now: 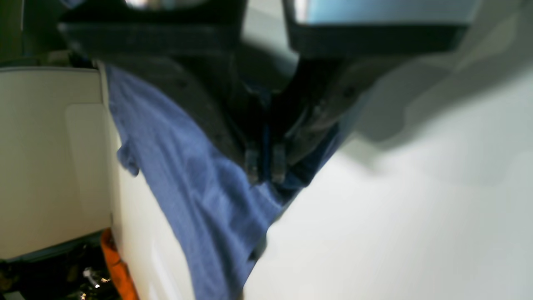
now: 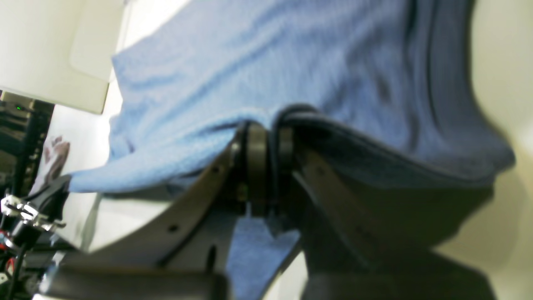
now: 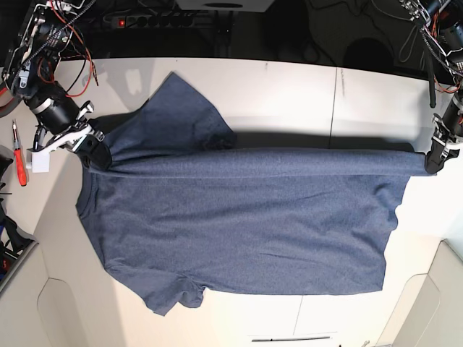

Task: Layout the t-shirt on the table in an organized manner, then fold the t-shirt properly
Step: 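Lift both shoulder corners and fold them over toward the hem, then lower the folded edge onto the shirt and open the right gripper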

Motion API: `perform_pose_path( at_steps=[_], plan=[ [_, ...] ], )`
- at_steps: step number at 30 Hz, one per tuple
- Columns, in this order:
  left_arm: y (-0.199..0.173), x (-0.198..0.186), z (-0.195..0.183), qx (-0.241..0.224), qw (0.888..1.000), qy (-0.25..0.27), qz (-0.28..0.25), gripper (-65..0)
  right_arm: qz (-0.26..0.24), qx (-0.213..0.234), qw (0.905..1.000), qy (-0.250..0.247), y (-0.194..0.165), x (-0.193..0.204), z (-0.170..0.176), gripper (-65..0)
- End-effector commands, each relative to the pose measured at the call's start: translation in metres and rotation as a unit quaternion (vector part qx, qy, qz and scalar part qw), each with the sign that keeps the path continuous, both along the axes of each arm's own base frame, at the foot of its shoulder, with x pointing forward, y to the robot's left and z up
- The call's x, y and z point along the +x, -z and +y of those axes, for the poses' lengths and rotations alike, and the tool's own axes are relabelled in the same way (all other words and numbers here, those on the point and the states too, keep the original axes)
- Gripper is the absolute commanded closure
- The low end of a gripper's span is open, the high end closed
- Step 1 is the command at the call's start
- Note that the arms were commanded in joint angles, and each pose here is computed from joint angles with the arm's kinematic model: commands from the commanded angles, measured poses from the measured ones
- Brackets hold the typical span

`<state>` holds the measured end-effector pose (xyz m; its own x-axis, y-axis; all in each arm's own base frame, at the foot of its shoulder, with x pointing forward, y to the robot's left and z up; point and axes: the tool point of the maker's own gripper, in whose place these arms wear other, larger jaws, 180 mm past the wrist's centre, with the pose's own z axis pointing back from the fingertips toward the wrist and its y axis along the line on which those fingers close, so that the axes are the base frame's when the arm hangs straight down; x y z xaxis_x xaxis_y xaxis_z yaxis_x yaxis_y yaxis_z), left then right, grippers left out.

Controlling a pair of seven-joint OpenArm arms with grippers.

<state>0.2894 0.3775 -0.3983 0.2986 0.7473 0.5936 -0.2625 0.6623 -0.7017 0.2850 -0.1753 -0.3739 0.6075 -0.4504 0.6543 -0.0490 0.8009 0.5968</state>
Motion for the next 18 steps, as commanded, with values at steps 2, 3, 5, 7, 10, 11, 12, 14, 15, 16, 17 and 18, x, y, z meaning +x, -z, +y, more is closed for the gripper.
perform_pose_path(
  at_steps=[2, 3, 5, 7, 10, 11, 12, 14, 15, 16, 17, 18],
  plan=[
    [-0.02, 0.02, 0.002, 0.029, 0.999, 0.017, -0.024, 0.0, -0.03, -0.015, 0.9994, 0.008, -0.015, 0.015, -0.008, 0.0],
    [-0.017, 0.026, -0.005, 0.04, 0.999, 0.033, -0.017, 0.0, -0.03, -0.018, 0.9994, 0.008, -0.015, 0.018, -0.007, 0.0],
    [-0.012, 0.036, -0.019, 0.07, 0.996, 0.058, -0.008, 0.0, -0.028, -0.021, 0.9994, 0.006, -0.011, 0.022, -0.004, 0.0],
    [-0.006, 0.044, -0.032, 0.099, 0.992, 0.084, -0.001, 0.0, -0.028, -0.026, 0.9992, 0.005, -0.005, 0.025, 0.0, 0.0],
    [-0.003, 0.054, -0.046, 0.129, 0.985, 0.116, 0.006, 0.0, -0.018, -0.042, 0.9989, -0.007, 0.008, 0.026, 0.01, 0.0],
    [-0.002, 0.057, -0.049, 0.137, 0.983, 0.122, 0.007, 0.0, -0.015, -0.046, 0.9987, -0.013, 0.012, 0.026, 0.014, 0.0],
    [-0.003, 0.06, -0.049, 0.144, 0.982, 0.125, 0.006, 0.0, -0.013, -0.05, 0.9985, -0.019, 0.014, 0.027, 0.018, 0.0],
    [-0.005, 0.063, -0.049, 0.155, 0.98, 0.127, 0.006, 0.0, -0.006, -0.056, 0.9979, -0.031, 0.02, 0.031, 0.025, 0.0],
    [-0.006, 0.065, -0.048, 0.158, 0.979, 0.129, 0.007, 0.0, -0.005, -0.059, 0.9977, -0.035, 0.021, 0.033, 0.026, 0.0],
    [-0.006, 0.066, -0.048, 0.163, 0.978, 0.131, 0.008, 0.0, -0.006, -0.061, 0.9975, -0.036, 0.02, 0.037, 0.027, 0.0],
    [-0.007, 0.067, -0.048, 0.165, 0.977, 0.132, 0.009, 0.0, -0.006, -0.065, 0.9973, -0.034, 0.02, 0.041, 0.026, 0.0],
    [-0.005, 0.066, -0.048, 0.169, 0.976, 0.134, 0.013, 0.0, -0.006, -0.07, 0.9971, -0.031, 0.019, 0.045, 0.024, 0.0]
  ],
)
